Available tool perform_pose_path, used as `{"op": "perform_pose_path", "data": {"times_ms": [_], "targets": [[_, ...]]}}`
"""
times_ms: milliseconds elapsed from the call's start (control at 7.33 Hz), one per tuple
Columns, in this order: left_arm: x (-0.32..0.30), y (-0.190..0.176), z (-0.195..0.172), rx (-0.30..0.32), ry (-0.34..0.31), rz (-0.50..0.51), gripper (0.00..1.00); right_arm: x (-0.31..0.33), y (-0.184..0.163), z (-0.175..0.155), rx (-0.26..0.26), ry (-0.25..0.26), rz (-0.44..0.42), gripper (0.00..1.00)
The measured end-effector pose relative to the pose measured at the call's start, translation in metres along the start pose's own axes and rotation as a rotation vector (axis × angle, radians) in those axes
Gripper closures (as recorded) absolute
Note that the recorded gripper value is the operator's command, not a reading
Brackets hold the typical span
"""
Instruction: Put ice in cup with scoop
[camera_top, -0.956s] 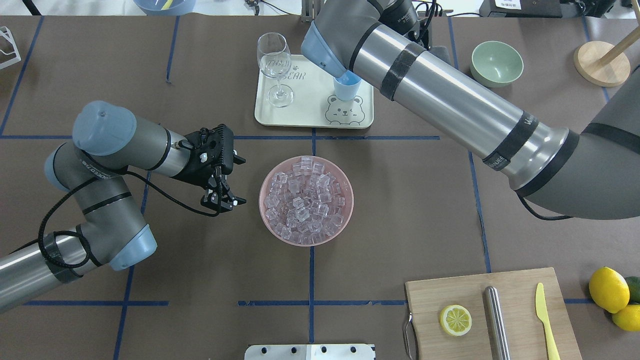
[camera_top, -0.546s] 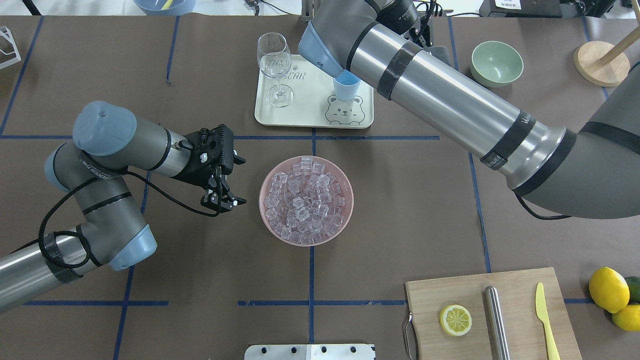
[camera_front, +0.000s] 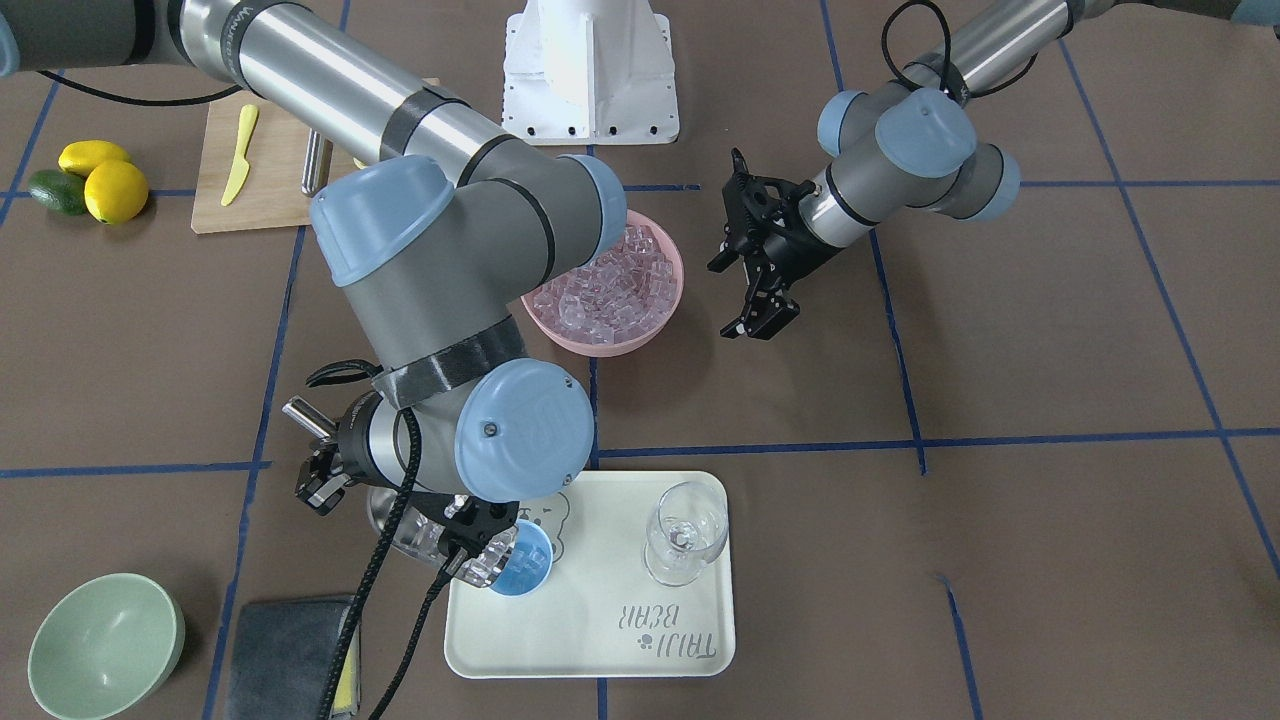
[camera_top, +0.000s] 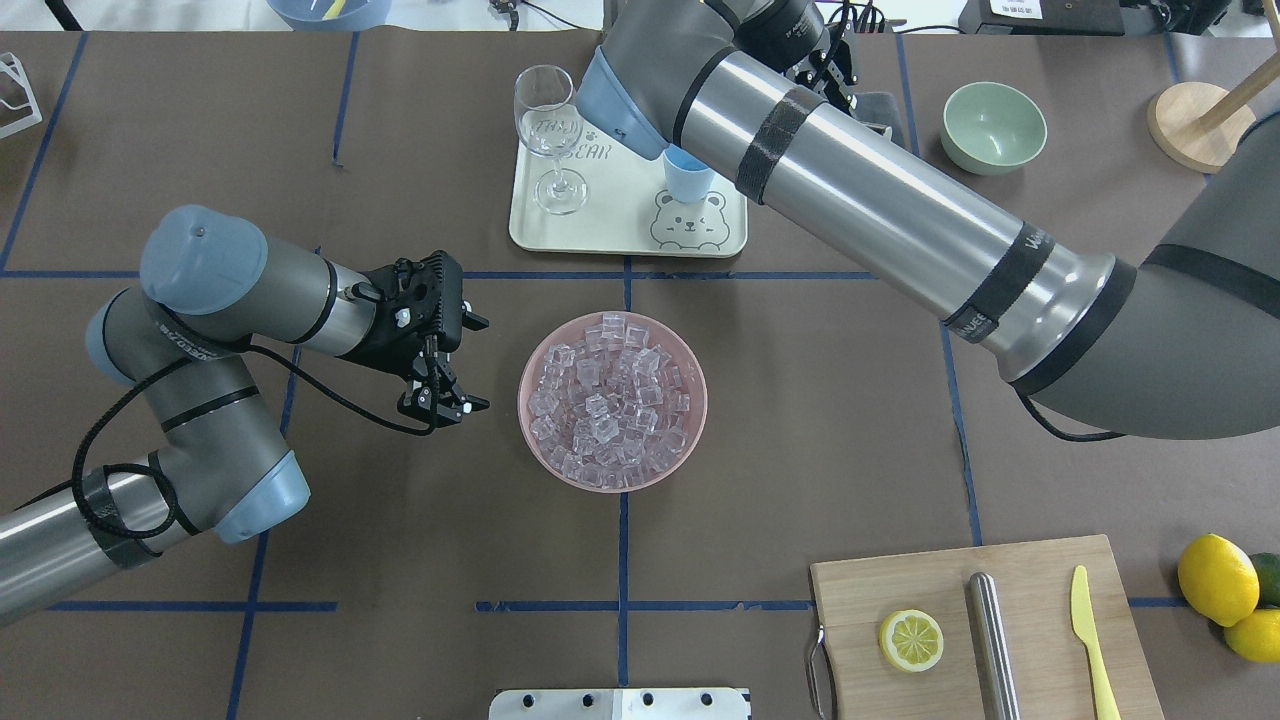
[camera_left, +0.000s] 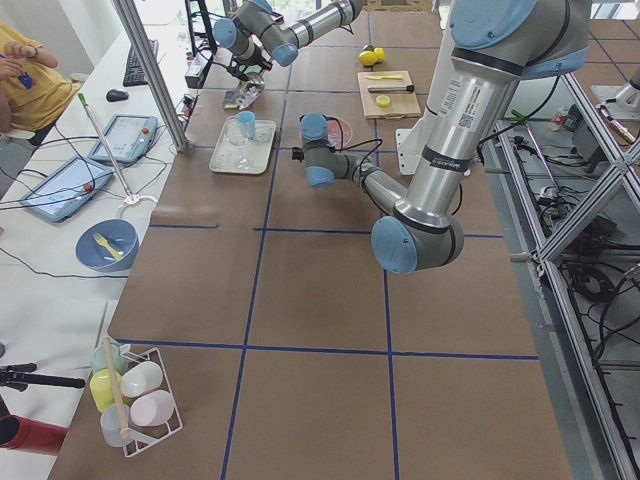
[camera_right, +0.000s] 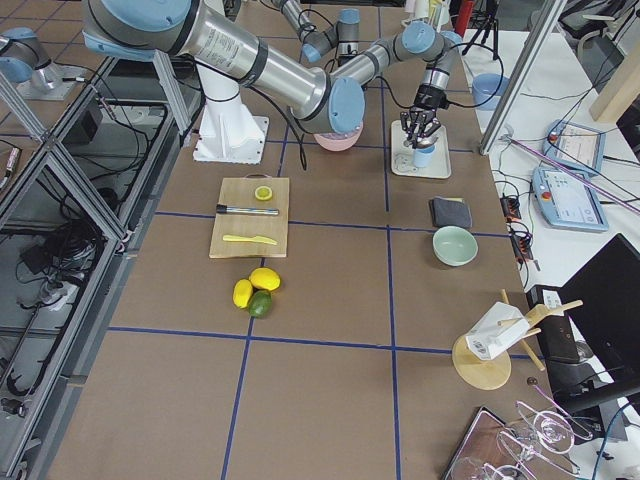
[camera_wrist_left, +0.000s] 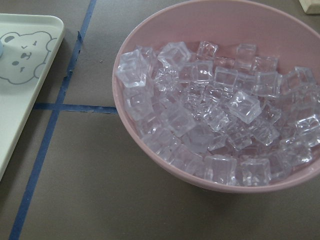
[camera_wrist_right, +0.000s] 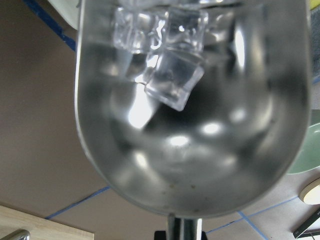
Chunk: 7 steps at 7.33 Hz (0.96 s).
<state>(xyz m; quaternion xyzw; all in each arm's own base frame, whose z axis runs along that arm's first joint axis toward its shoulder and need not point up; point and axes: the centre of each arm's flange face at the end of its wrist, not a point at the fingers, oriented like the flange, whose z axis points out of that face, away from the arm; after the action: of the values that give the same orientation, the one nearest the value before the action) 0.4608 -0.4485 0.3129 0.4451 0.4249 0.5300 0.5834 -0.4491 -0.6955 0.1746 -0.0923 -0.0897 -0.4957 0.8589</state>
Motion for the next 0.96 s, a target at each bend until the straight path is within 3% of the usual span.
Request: {"op": "perform_pose_path", "data": {"times_ms": [956], "targets": [[0.0017,0.0060,-0.0012,0.005,0.001,0.003,0.00,-0.0082,-0.0097,-0.0035,-0.065,0.084,-0.052,1.00]]}}
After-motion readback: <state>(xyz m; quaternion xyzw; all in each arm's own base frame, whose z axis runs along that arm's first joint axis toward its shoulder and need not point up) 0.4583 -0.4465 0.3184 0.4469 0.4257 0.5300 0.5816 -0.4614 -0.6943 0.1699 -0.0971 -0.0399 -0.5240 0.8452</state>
